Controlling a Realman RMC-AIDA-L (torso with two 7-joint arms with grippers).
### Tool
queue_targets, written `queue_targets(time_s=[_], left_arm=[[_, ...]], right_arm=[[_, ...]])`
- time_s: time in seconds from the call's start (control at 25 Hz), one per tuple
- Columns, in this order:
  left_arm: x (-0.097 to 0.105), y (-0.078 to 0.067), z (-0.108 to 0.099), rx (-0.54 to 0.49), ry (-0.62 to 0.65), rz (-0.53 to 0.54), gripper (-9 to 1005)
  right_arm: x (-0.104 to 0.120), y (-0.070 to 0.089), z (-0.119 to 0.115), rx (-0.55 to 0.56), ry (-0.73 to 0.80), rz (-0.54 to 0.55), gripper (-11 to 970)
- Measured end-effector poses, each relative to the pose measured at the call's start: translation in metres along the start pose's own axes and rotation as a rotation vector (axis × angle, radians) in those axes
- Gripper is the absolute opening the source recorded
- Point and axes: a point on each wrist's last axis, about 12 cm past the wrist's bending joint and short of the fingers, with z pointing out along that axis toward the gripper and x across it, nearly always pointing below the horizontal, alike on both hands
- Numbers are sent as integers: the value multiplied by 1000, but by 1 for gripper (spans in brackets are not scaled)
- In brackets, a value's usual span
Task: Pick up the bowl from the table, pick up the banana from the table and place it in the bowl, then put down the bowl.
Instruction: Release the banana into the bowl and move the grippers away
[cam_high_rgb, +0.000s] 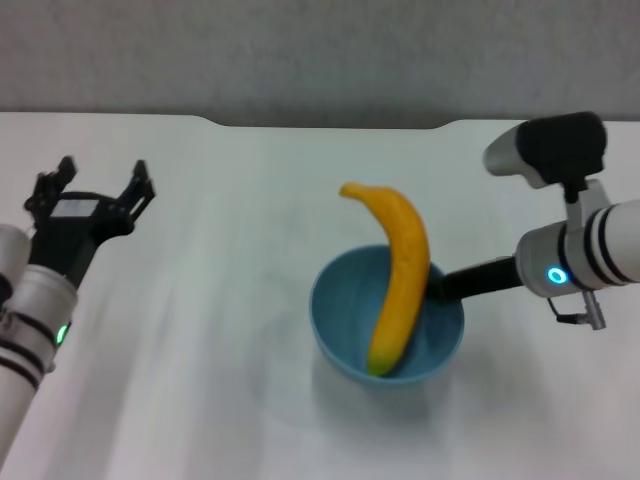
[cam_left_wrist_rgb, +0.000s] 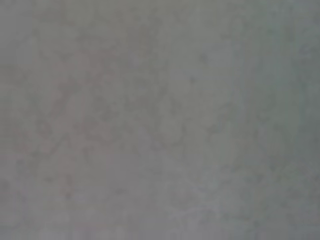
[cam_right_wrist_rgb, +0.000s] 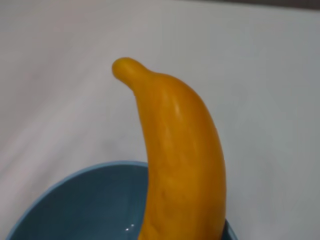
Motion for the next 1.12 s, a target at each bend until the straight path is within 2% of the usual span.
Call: queue_targets(time_s=[0.36, 1.12], left_arm=[[13, 14, -5, -37, 37, 5, 893], [17, 15, -7, -37, 40, -23, 894]], right_arm=[[3, -1, 16, 22, 110, -2, 136], [10, -3, 18, 43, 66, -35, 147]])
